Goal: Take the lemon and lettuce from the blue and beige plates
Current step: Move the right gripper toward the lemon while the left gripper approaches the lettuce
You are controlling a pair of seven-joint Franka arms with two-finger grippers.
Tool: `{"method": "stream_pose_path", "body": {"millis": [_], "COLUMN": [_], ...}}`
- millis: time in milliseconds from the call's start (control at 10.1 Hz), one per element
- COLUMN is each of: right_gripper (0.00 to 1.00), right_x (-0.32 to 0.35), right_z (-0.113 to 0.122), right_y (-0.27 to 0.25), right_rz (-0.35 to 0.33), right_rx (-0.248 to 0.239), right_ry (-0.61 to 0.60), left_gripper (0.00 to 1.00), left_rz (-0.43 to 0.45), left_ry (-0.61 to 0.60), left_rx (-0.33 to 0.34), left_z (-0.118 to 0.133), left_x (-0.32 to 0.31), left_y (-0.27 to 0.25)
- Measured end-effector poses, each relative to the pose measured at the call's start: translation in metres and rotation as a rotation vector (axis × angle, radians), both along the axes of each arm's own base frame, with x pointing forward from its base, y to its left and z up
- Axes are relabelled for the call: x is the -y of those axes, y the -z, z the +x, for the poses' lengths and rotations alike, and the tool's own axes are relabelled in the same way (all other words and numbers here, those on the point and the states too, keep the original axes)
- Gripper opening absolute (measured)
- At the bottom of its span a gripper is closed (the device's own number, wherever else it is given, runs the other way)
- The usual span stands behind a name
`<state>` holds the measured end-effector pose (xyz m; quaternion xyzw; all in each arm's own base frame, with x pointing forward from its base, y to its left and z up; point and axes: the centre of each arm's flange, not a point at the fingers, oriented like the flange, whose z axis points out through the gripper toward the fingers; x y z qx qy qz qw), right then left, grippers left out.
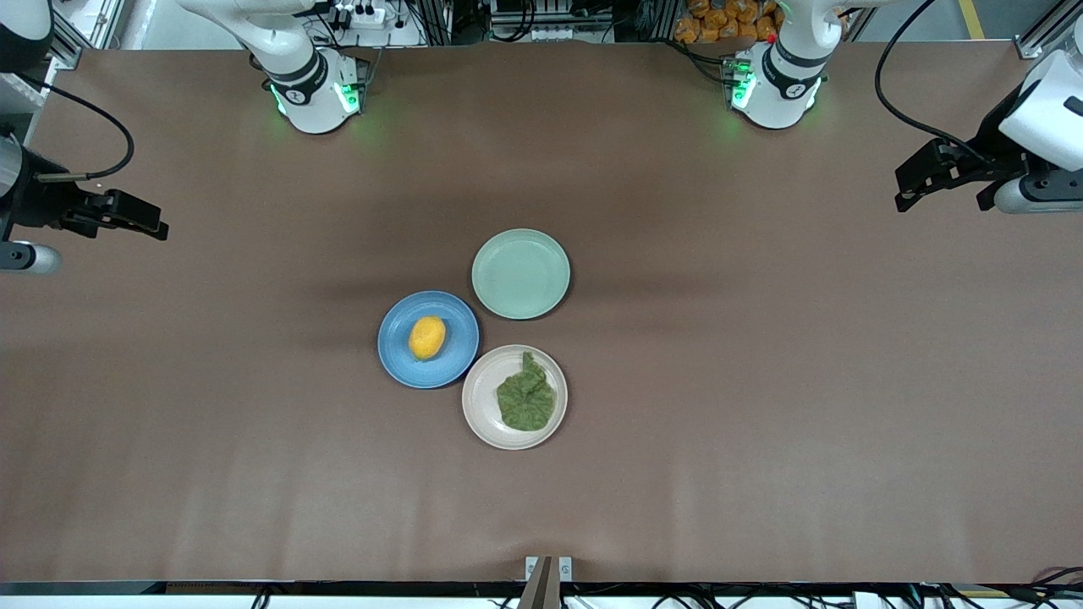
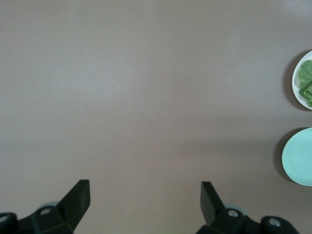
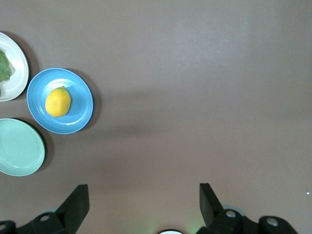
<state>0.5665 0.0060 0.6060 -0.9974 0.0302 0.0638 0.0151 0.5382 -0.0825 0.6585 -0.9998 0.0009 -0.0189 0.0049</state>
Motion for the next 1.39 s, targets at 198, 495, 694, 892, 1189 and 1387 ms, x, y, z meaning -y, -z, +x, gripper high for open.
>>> {"method": "stream_pose_path", "body": {"millis": [198,495,694,892,1189,1387], "right_gripper": [1.0,1.0,1.0,1.0,1.0,1.0], "right_x": [0.0,-0.001,-0.009,-0.035,-0.074,-0.109], "right_z": [0.0,0.002,0.012,0.032,0.066,0.08], "right_y": [0.0,0.0,0.01,0.045,0.123,0.173], "right_rz": [0.0,0.0,0.003,0.0,-0.009,-0.017], "right_rx": [0.0,0.013,0.036,0.036,-0.002,-0.021], "right_ry": [0.0,-0.001,-0.012,-0.008,0.052,0.111], "left_gripper": [1.0,1.0,1.0,1.0,1.0,1.0], "left_rz": [0.0,-0.088,-0.11,-0.134,-0.164,-0.12], "left_ry": [0.003,0.034,0.11,0.188,0.202,0.263], "left_rx": [-0.002,-0.045,-0.025,0.006,0.045,0.055], "left_z": [0.0,0.014,0.034,0.048,0.059,0.055], "left_x": [0.002,0.026,0.077,0.139,0.224,0.273], "left_y": [0.001,0.027,0.06,0.097,0.149,0.185]}}
